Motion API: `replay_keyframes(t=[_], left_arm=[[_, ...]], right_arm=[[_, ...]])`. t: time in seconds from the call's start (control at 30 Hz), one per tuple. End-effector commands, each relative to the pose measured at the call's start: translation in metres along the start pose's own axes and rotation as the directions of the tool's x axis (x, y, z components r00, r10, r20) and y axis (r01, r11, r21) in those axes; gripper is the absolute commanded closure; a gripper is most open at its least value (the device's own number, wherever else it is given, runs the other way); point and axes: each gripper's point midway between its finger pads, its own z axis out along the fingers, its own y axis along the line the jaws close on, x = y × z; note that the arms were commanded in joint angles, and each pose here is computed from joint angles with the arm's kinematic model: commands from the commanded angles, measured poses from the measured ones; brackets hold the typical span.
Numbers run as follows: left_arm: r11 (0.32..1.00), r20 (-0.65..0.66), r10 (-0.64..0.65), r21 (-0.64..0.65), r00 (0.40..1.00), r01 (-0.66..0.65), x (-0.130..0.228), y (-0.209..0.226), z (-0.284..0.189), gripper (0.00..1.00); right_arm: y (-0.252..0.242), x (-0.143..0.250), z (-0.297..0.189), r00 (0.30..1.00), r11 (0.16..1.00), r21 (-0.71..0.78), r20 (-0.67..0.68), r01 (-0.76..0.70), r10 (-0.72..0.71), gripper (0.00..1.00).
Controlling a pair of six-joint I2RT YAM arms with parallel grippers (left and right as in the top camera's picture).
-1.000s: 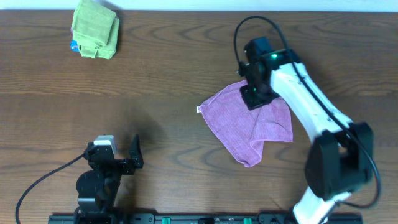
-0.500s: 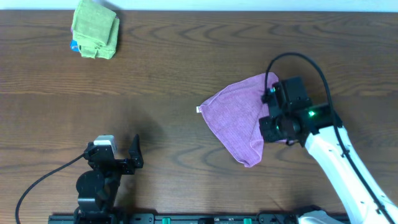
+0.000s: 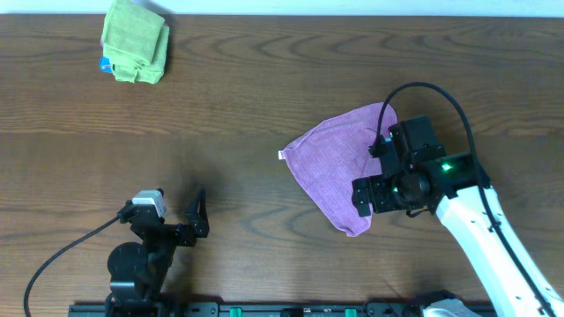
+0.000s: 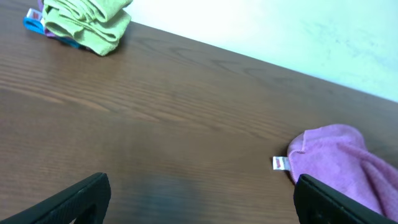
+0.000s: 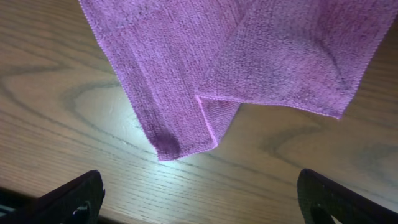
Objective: Fold the cloth
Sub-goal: 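Release the cloth and move the right gripper to its right edge, then reach the left gripper to the cloth's left edge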
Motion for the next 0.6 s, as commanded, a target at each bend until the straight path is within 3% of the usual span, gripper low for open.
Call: replay_keyframes(t=[0.0, 0.3, 0.5, 0.57], left_arm=[[0.997, -0.002, -0.066, 0.026, 0.998, 0.066, 0.002, -0.004, 0.001, 0.05], [0.996, 0.048, -0.085, 0.032, 0.995, 0.083, -0.010, -0.005, 0.001, 0.05], [0.941, -0.031, -0.305, 0.144, 0.952, 0.306, -0.005, -0.026, -0.001, 0.05], [0.935, -0.037, -0.322, 0.148, 0.946, 0.324, -0.004, -0.027, -0.001, 0.05]], right_arm=[[0.004, 0.000, -0.002, 1.000, 0.999, -0.029, 0.005, -0.012, 0.013, 0.01], [0.010, -0.002, -0.002, 1.000, 0.998, -0.064, 0.010, -0.017, 0.018, 0.01], [0.010, -0.006, -0.002, 1.000, 0.998, -0.066, 0.026, -0.013, 0.015, 0.01], [0.010, -0.006, -0.002, 1.000, 0.998, -0.066, 0.027, -0.013, 0.015, 0.01]])
